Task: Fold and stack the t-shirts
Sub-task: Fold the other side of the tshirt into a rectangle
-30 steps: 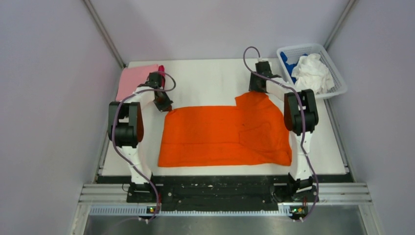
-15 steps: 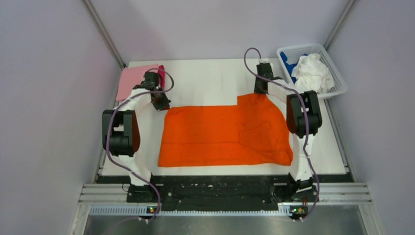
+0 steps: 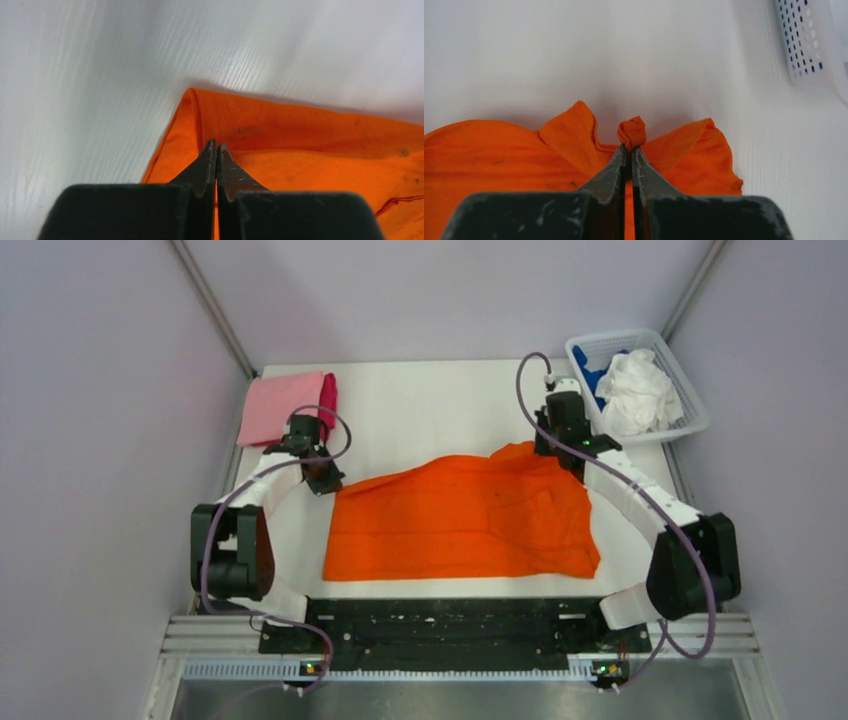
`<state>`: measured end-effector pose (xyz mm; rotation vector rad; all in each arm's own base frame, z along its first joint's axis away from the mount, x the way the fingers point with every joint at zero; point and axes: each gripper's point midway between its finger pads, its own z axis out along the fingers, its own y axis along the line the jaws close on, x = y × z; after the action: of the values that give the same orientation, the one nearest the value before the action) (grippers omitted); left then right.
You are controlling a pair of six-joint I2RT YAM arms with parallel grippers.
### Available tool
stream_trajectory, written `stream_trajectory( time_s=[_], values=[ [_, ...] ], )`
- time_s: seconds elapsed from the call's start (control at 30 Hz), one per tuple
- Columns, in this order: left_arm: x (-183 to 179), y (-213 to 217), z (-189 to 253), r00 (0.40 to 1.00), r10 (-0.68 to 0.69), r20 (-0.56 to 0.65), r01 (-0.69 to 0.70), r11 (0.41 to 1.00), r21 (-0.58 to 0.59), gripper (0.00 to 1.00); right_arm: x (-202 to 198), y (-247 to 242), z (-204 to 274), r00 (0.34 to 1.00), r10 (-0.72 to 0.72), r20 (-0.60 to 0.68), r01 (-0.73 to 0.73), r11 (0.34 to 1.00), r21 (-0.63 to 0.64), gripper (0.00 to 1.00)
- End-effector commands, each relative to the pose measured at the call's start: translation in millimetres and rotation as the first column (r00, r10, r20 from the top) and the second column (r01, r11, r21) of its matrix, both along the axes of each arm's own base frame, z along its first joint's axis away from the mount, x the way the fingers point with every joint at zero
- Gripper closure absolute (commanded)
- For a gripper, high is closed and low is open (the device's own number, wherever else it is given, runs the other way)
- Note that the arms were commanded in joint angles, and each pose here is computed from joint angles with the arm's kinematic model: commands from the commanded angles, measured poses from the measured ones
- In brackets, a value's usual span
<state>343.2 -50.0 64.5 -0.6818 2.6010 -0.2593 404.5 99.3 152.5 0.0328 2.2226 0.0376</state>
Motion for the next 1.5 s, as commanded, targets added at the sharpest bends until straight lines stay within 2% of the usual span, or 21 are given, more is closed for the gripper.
stream_trajectory(
  time_s=[0.0,0.3,0.5,0.63,0.67,0.73,0.77,0.87,0.93,0.97,1.0,1.03,1.07,1.1,1.2,1.33,1.47],
  values=[
    [-5,12,27,0.993,0.047,0.113,-0.052,0.998,0.045,1.00,-39,-10,25,0.999,-0.015,0.035,0.015,1.000,0.011,1.00],
    [-34,21,32,0.986,0.082,0.146,-0.093,0.993,0.069,1.00,-104,-26,22,1.000,-0.030,-0.002,0.030,0.998,0.051,1.00],
    [-52,19,18,0.988,0.085,0.130,-0.093,0.994,0.052,1.00,-151,-29,-12,0.992,-0.057,-0.114,0.069,0.992,0.103,1.00],
    [-64,20,-1,0.991,0.107,0.084,-0.112,0.992,0.056,1.00,-183,-27,-43,0.964,-0.109,-0.243,0.145,0.980,0.135,0.99],
    [-66,22,-3,0.991,0.114,0.073,-0.119,0.991,0.064,1.00,-193,-28,-51,0.948,-0.135,-0.288,0.181,0.973,0.140,0.94],
    [-71,29,-7,0.988,0.146,0.053,-0.151,0.984,0.097,1.00,-211,-24,-63,0.924,-0.135,-0.357,0.202,0.966,0.159,0.72],
    [-73,32,-6,0.986,0.158,0.045,-0.162,0.981,0.109,0.95,-219,-21,-67,0.917,-0.126,-0.378,0.202,0.965,0.168,0.57],
    [-76,37,4,0.981,0.184,0.057,-0.190,0.974,0.126,0.69,-234,-11,-60,0.922,-0.086,-0.377,0.176,0.961,0.212,0.33],
    [-77,39,16,0.976,0.202,0.084,-0.211,0.970,0.125,0.52,-236,-3,-44,0.942,-0.046,-0.333,0.147,0.947,0.285,0.28],
    [-78,40,23,0.973,0.210,0.098,-0.221,0.967,0.123,0.31,-235,0,-34,0.955,-0.032,-0.295,0.130,0.939,0.320,0.25],
    [-78,40,30,0.970,0.214,0.118,-0.228,0.967,0.116,0.18,-232,2,-24,0.967,-0.020,-0.253,0.110,0.931,0.348,0.22],
    [-77,40,39,0.966,0.215,0.142,-0.231,0.967,0.107,0.09,-229,3,-15,0.978,-0.010,-0.209,0.089,0.925,0.370,0.20],
    [-76,39,47,0.962,0.215,0.167,-0.233,0.968,0.094,0.05,-226,4,-8,0.985,-0.007,-0.173,0.074,0.920,0.384,0.15],
    [-75,37,53,0.959,0.209,0.191,-0.227,0.971,0.079,0.02,-222,4,-3,0.990,-0.011,-0.140,0.066,0.917,0.394,0.11],
    [-70,19,64,0.958,0.155,0.243,-0.158,0.987,-0.008,0.01,-206,14,0,0.995,0.009,-0.095,0.031,0.911,0.412,0.04],
    [-66,-24,66,0.966,0.035,0.258,0.015,0.982,-0.188,0.01,-169,43,-2,0.994,0.097,-0.040,-0.071,0.903,0.425,0.02],
    [-73,-24,53,0.981,0.015,0.192,0.020,0.984,-0.178,0.01,-135,64,-24,0.987,0.146,-0.070,-0.108,0.915,0.389,0.02]
  ],
)
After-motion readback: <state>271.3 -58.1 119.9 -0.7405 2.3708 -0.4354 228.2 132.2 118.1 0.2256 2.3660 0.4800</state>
